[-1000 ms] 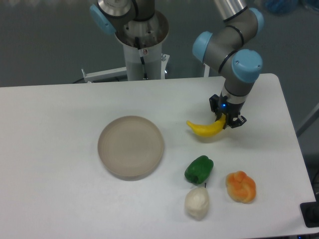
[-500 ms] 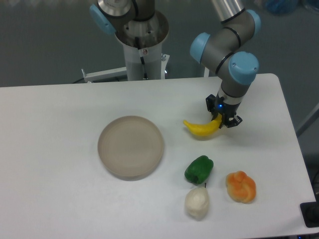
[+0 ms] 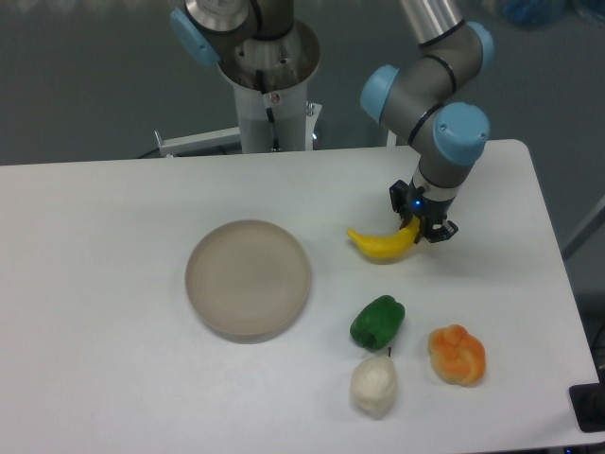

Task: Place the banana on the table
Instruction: 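Hold the banana on the table with the gripper closed, then open the gripper, release the banana, and raise the gripper away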

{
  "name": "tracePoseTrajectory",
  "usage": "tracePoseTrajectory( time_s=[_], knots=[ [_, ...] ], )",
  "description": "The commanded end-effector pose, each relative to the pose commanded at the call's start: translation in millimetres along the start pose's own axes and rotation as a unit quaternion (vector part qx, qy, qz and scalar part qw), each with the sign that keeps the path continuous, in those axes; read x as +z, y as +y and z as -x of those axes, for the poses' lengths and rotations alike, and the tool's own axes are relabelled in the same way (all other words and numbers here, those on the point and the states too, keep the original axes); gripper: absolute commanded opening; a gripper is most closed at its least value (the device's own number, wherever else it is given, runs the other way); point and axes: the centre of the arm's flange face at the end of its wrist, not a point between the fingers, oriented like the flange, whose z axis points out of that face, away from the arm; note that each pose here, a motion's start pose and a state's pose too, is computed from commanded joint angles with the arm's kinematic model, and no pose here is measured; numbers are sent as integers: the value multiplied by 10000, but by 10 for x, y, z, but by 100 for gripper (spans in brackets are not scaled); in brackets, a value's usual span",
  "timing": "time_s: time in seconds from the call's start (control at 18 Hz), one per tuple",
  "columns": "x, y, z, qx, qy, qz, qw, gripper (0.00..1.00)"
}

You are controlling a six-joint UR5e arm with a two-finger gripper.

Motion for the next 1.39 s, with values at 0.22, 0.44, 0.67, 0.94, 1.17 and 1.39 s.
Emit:
tracePoseTrajectory(
  time_s=[0.22,0.44,0.67,0.94,1.17,1.39],
  knots=[
    [1,11,-2,0,9,54,10000,27],
    [26,14,1,30,32,69,10000,27],
    [47,15,-9,38,55,68,10000,27],
    [30,21,8,38,17,61,10000,48],
    [-37,53,64,40,-68,54,10000,85],
    [-216,84,207,-26,-276,43,9996,96]
  ],
)
